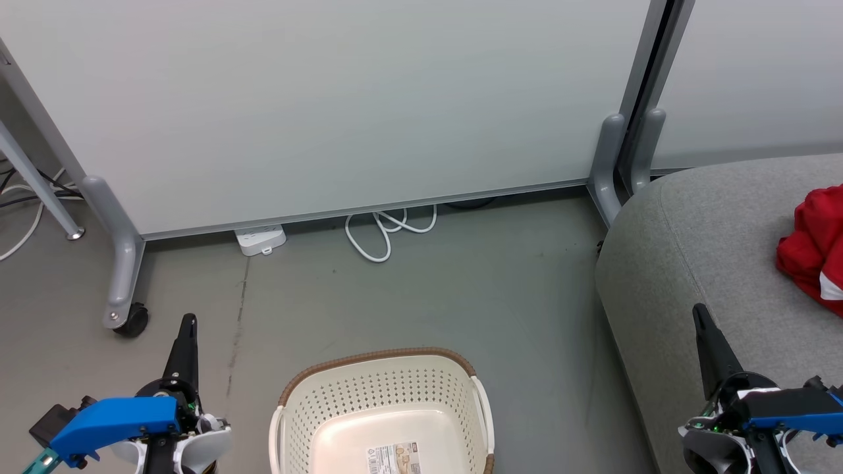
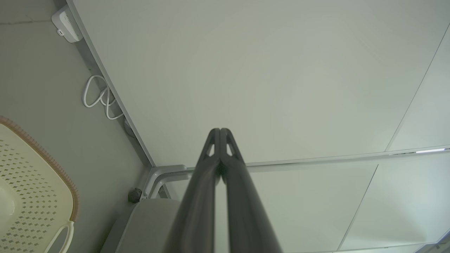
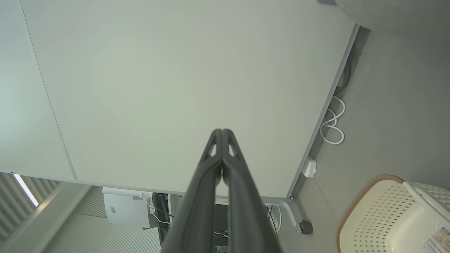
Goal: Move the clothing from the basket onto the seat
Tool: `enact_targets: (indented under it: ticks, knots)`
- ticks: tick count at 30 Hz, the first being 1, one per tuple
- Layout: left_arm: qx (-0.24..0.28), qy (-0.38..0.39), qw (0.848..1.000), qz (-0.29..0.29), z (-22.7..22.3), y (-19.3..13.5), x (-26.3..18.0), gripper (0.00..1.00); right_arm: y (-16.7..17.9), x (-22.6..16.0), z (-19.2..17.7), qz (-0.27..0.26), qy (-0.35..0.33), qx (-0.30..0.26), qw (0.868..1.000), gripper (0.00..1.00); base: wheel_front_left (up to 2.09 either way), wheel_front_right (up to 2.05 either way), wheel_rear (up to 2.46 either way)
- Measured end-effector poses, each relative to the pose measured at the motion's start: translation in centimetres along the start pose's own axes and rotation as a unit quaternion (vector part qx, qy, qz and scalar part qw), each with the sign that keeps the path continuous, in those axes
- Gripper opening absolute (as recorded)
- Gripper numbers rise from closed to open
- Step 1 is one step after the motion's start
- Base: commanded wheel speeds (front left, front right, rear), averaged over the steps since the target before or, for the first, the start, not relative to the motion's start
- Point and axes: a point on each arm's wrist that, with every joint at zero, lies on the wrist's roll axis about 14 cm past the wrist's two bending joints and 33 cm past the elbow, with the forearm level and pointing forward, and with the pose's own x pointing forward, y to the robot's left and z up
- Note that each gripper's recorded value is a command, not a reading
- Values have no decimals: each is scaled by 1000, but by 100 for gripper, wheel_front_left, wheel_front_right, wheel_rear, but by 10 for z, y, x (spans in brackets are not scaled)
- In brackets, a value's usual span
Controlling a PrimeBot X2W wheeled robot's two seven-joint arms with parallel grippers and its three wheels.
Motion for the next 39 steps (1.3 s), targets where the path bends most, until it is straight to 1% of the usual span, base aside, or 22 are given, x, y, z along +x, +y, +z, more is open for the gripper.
enact_targets:
  ticks: [15,39]
  knots:
    - [-48,5,999,-14,-1,-7,3,0,4,-3,6,10,-4,52,999,0,0,0,0]
    - [-48,5,999,-14,-1,-7,3,0,5,-2,6,11,-4,53,999,0,0,0,0]
